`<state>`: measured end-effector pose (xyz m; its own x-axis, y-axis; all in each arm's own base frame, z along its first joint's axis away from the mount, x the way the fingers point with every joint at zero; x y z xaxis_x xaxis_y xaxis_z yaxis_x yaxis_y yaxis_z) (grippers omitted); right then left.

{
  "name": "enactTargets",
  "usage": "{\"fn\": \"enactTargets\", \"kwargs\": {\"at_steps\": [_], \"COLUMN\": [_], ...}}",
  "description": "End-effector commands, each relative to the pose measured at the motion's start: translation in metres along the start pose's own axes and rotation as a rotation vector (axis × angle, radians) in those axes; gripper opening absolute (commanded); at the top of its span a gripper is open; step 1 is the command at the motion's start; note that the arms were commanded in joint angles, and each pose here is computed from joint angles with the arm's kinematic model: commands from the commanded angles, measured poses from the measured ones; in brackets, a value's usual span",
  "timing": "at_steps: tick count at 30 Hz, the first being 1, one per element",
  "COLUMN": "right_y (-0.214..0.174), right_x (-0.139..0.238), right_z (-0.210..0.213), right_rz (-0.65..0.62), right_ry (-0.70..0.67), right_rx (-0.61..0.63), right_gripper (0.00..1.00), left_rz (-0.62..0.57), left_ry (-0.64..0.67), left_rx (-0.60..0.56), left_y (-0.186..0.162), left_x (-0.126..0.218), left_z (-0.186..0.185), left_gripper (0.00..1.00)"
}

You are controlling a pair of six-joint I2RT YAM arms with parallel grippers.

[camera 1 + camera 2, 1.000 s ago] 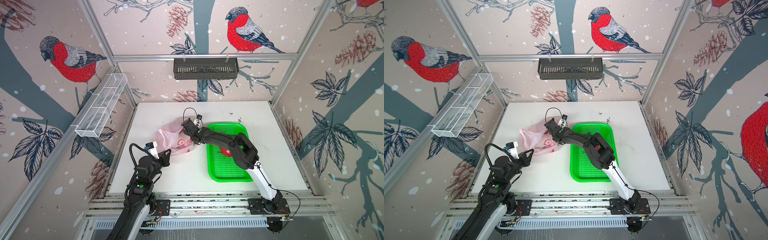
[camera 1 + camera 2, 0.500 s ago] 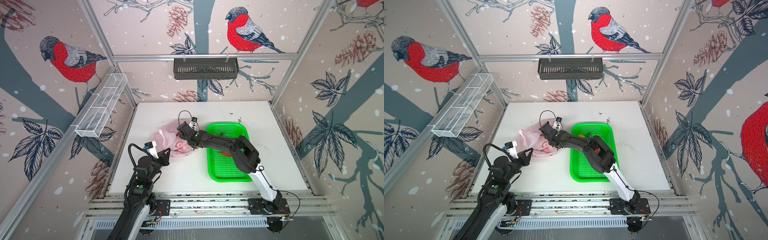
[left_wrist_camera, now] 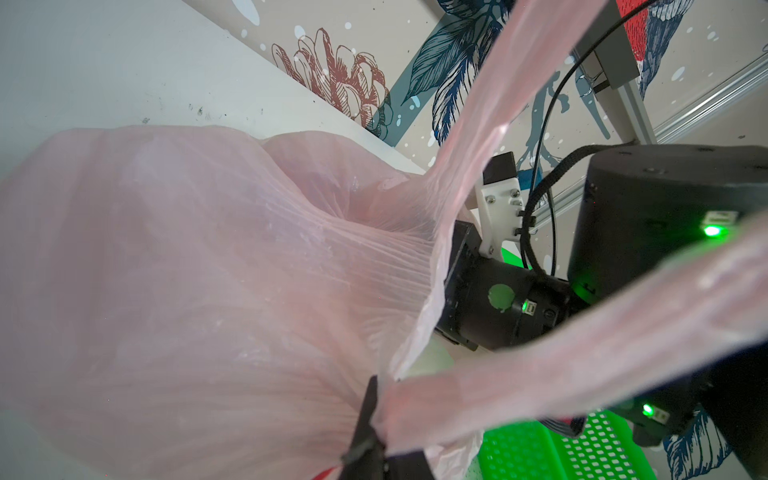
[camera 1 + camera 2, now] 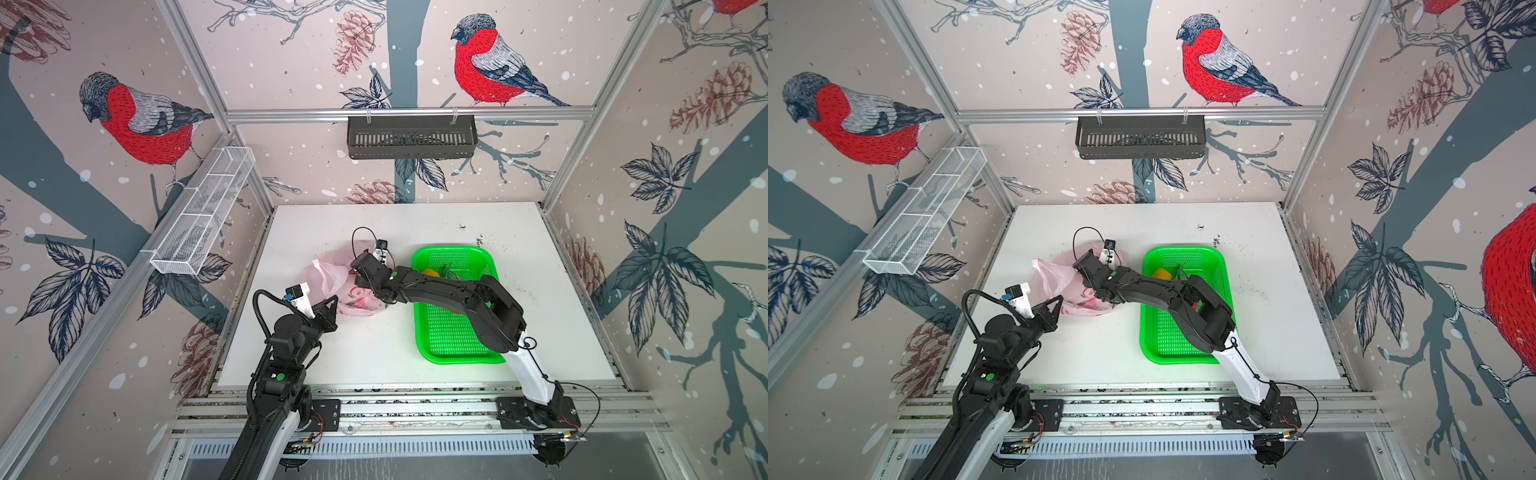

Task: Untie the knot of the plastic bag and take out the fruit
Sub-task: 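Close the right gripper on the orange fruit inside the bag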

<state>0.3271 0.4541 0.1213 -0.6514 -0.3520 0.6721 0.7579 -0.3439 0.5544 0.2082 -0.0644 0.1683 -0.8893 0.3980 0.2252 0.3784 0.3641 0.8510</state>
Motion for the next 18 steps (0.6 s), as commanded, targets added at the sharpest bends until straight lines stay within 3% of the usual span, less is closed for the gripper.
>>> {"fn": "enactTargets", "kwargs": {"at_steps": [1,18], "right_y": [-0.005,-0.033], "right_x": [0.010,0.013], "right_z": [0.011,0.021], "right_rz": [0.041,0.195], "right_ry": [0.040,0.114], "right_rx": [0.075,0.306], "right_gripper": [0.60,0.60], "left_rz": [-0.032,-0.069], "left_ry": [0.003,0.022], "left_rx": [0.002,0.004], "left_y": [0.008,0.018], "left_x": [0.001,0.002], "left_z": [-0.002,-0.002], "left_gripper": [0.00,0.00]}}
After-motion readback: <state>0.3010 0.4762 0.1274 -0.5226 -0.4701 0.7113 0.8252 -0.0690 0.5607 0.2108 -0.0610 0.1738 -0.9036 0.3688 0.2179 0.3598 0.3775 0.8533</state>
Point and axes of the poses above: each gripper's point midway between its finger pads, its own x axis back along the fingers, its own z axis along the line the jaws close on, y = z × x, the point moved 5 cm from there along x, back along the fingers, and after that the axes turned 12 degrees about -x, right-handed, at the moved point
